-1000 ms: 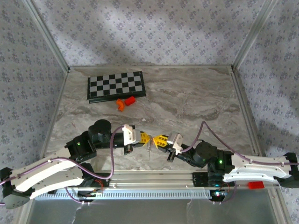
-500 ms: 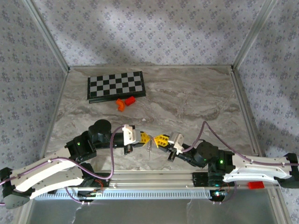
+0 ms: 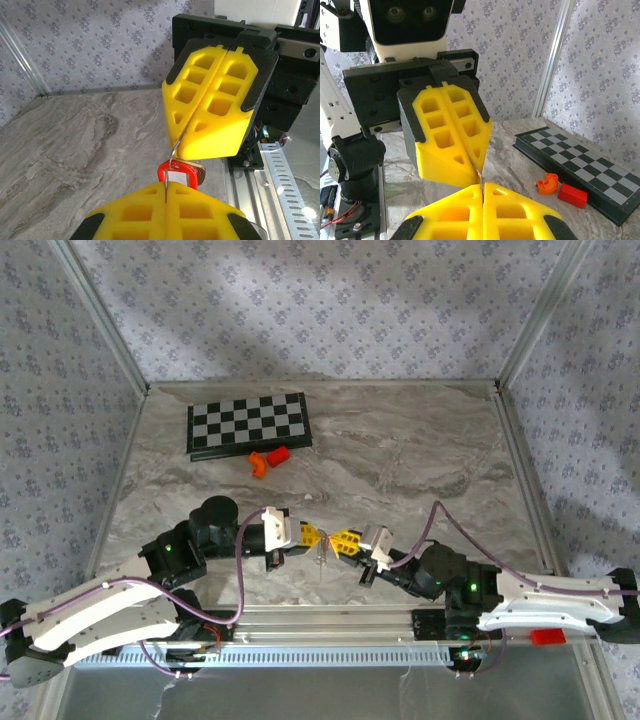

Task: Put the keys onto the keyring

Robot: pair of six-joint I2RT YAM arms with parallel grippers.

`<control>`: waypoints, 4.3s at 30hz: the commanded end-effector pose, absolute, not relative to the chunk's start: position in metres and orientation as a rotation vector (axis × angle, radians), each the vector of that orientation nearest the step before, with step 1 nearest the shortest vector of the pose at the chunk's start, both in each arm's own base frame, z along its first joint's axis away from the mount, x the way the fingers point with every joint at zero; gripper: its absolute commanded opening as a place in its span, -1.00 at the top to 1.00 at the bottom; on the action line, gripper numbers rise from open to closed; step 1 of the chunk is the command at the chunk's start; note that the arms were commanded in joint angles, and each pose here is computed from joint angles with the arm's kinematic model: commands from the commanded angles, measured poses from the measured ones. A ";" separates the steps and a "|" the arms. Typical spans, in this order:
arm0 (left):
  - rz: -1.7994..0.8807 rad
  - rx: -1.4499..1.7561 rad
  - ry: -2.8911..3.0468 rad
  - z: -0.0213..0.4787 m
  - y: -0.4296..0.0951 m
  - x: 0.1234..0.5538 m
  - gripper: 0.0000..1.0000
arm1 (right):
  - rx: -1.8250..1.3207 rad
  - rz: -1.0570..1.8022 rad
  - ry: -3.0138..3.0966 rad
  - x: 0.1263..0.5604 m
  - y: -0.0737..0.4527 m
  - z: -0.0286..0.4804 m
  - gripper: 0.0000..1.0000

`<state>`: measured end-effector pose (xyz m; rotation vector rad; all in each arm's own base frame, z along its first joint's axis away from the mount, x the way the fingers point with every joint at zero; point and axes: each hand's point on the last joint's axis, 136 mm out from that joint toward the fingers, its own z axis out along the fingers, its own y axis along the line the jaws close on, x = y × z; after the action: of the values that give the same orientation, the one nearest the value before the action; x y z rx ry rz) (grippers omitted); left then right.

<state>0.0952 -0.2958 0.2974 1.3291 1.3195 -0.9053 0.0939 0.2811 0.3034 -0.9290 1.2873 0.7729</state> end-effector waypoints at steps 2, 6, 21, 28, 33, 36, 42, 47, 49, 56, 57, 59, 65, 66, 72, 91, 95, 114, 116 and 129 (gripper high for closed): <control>-0.922 1.312 1.248 0.320 -0.298 0.092 1.00 | -0.922 0.792 1.251 0.091 0.279 0.309 1.00; -0.921 1.313 1.249 0.319 -0.298 0.092 1.00 | -0.923 0.808 1.237 0.089 0.279 0.310 1.00; -0.903 1.246 1.381 0.298 -0.313 0.114 1.00 | -0.869 0.784 1.303 0.099 0.271 0.301 1.00; -0.813 1.096 1.684 0.243 -0.332 0.164 1.00 | -0.753 0.738 1.451 0.122 0.244 0.271 1.00; -0.770 0.960 1.865 0.209 -0.324 0.202 1.00 | -0.630 0.734 1.534 0.138 0.216 0.248 1.00; -0.747 0.867 1.961 0.189 -0.313 0.224 1.00 | -0.558 0.703 1.618 0.151 0.201 0.231 1.00; -0.734 0.757 2.108 0.150 -0.295 0.238 1.00 | -0.448 0.708 1.728 0.169 0.187 0.205 1.00; -0.716 0.707 2.242 0.108 -0.279 0.226 1.00 | -0.397 0.717 1.808 0.178 0.180 0.186 1.00; -0.718 0.680 2.293 0.091 -0.272 0.218 1.00 | -0.371 0.720 1.842 0.182 0.178 0.179 1.00; -0.671 0.661 2.427 0.043 -0.253 0.194 1.00 | -0.199 0.779 2.025 0.200 0.170 0.136 1.00; -0.666 0.664 2.440 0.037 -0.252 0.191 1.00 | -0.182 0.784 2.049 0.202 0.169 0.131 1.00; -0.661 0.665 2.467 0.026 -0.250 0.185 1.00 | -0.139 0.787 2.096 0.206 0.165 0.121 1.00; -0.649 0.699 2.509 0.005 -0.248 0.169 0.86 | -0.023 0.784 2.224 0.212 0.153 0.091 1.00; -0.645 0.705 2.514 0.004 -0.248 0.168 0.83 | -0.002 0.786 2.239 0.212 0.151 0.087 1.00; -0.587 0.721 2.515 0.012 -0.238 0.163 0.52 | 0.081 0.757 2.303 0.216 0.139 0.069 1.00; -0.710 0.867 2.240 0.110 -0.305 0.199 -0.34 | 0.144 0.697 2.333 0.216 0.124 0.051 1.00; -0.725 0.882 2.228 0.114 -0.317 0.203 -0.35 | 0.168 0.671 2.363 0.213 0.119 0.044 1.00; -0.899 1.045 2.298 0.110 -0.369 0.217 -0.25 | 0.212 0.702 2.355 0.212 0.118 0.054 0.26; -0.923 1.080 2.297 0.106 -0.376 0.217 -0.22 | 0.216 0.708 2.367 0.211 0.118 0.053 0.23; -0.852 1.220 2.337 0.073 -0.403 0.223 -0.04 | 0.299 0.711 2.332 0.216 0.107 0.054 0.11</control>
<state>0.2281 -0.3933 0.0737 1.1426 2.3574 -0.8613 0.2175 0.1099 0.0540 0.2651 2.3324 0.7005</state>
